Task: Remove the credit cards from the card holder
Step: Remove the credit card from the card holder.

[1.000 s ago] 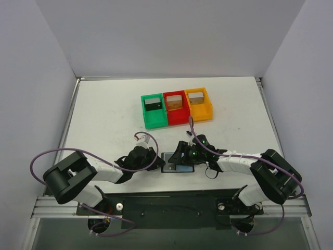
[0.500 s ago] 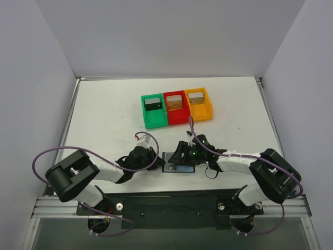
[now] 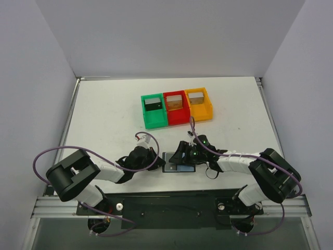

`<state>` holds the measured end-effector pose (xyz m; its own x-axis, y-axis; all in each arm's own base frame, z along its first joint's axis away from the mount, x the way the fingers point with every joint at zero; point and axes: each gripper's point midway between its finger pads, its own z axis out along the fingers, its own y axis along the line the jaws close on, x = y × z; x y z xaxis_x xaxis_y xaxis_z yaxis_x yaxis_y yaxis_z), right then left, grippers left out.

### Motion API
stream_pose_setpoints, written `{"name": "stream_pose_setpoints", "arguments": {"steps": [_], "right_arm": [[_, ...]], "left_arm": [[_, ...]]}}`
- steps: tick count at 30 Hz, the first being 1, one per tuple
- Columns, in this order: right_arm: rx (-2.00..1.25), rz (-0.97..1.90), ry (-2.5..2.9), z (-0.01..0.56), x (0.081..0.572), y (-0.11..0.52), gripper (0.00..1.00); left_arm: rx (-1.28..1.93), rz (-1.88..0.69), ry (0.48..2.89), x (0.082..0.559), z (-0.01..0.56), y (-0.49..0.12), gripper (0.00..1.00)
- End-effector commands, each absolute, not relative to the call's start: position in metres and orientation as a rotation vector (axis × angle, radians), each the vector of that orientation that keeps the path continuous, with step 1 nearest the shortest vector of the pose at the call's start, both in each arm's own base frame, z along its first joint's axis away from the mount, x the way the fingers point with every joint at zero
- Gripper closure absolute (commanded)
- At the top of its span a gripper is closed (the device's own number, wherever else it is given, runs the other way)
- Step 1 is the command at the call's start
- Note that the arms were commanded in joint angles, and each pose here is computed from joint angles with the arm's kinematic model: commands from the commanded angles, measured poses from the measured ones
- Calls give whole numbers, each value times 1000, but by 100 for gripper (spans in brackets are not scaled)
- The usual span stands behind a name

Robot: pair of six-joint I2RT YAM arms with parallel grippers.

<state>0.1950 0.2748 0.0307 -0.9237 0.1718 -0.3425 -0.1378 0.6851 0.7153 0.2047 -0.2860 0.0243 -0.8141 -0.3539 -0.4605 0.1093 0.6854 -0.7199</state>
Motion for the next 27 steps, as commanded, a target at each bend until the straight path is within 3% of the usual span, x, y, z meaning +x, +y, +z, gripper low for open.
{"name": "stream_pose_setpoints", "arguments": {"steps": [1,13,27], "right_arm": [[62,1140,2513,24,196,275,44],[52,1297,2421,41,196,289,49],[63,1283,2430,39,197,284,76]], "left_arm": [[-171,-1050,2309,206,25,-292,99],[-161,-1044,2329,205,19,-296,100],[-152,-1020,2355,204,11,-295,100]]}}
